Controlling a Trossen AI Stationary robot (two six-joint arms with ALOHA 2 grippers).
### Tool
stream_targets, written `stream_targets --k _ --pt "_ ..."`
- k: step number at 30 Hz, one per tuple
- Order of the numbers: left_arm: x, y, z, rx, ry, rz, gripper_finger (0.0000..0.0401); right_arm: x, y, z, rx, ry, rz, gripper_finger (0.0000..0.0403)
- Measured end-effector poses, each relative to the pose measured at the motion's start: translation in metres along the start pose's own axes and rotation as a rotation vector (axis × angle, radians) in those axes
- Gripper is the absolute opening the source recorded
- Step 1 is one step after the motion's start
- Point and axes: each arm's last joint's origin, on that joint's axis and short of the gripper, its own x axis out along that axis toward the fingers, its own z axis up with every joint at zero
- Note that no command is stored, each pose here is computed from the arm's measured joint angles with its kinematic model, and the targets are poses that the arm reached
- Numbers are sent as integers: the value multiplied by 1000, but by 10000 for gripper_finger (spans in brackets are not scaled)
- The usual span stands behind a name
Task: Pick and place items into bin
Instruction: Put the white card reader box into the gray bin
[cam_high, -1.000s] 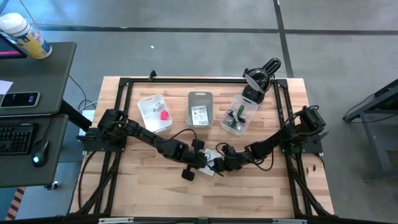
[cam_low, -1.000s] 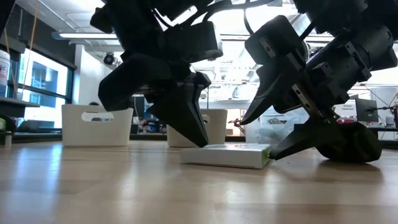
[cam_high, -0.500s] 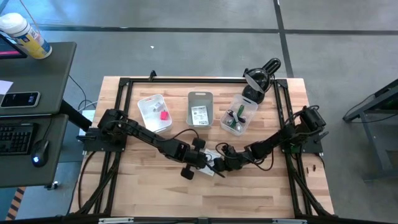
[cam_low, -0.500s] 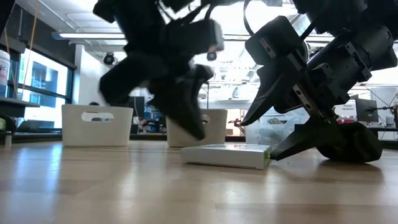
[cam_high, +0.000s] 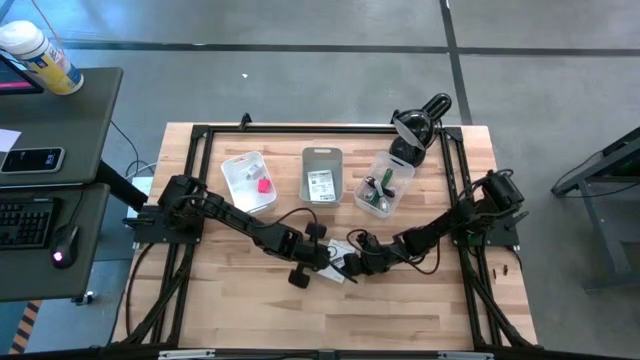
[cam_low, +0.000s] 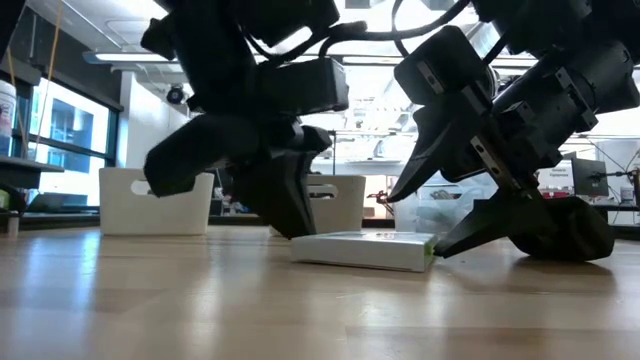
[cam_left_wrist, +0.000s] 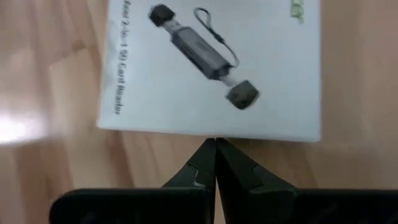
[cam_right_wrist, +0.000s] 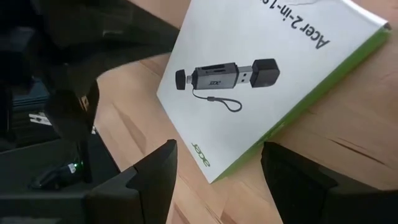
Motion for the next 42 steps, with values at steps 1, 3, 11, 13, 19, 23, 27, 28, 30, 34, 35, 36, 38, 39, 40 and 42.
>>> stream_targets --k 1,3,11,13,19,23,27,28,30,34,35,36,38,39,40,42 --pt "0 -1 0 -5 -3 -12 0 0 0 0 1 -1 0 222" --pt "3 -1 0 -17 -18 -29 0 0 0 0 3 -3 -1 222" --pt "10 -4 -1 -29 -20 -63 0 0 3 2 -8 -3 57 222" --pt "10 -4 -1 -30 -23 -65 0 0 6 1 -13 3 84 222" --pt "11 -4 -1 -31 -25 -67 0 -3 26 0 0 -2 256 222" --pt "12 -4 2 -37 -51 -71 0 -4 28 3 7 -41 274 221" --pt "12 -4 3 -39 -63 -74 0 -3 24 3 28 -17 230 221" --pt "12 -4 3 -40 -65 -74 0 -2 23 3 33 -6 214 219" --pt "12 -4 4 -48 -70 -78 0 -2 19 1 41 35 175 212" --pt "13 -4 4 -57 -75 -87 0 1 4 -1 37 86 50 194" --pt "13 -4 4 -58 -77 -88 0 1 4 -1 38 96 47 190" --pt "13 -4 4 -60 -78 -90 0 0 5 -1 38 97 47 188" --pt "13 -4 5 -64 -87 -96 0 1 2 -1 33 100 27 186" --pt "13 -4 5 -66 -91 -100 0 0 2 -1 33 103 28 188" --pt "13 -4 6 -69 -94 -106 0 0 2 -1 32 104 26 192" --pt "13 -5 6 -77 -101 -112 0 0 2 -1 31 109 25 205"
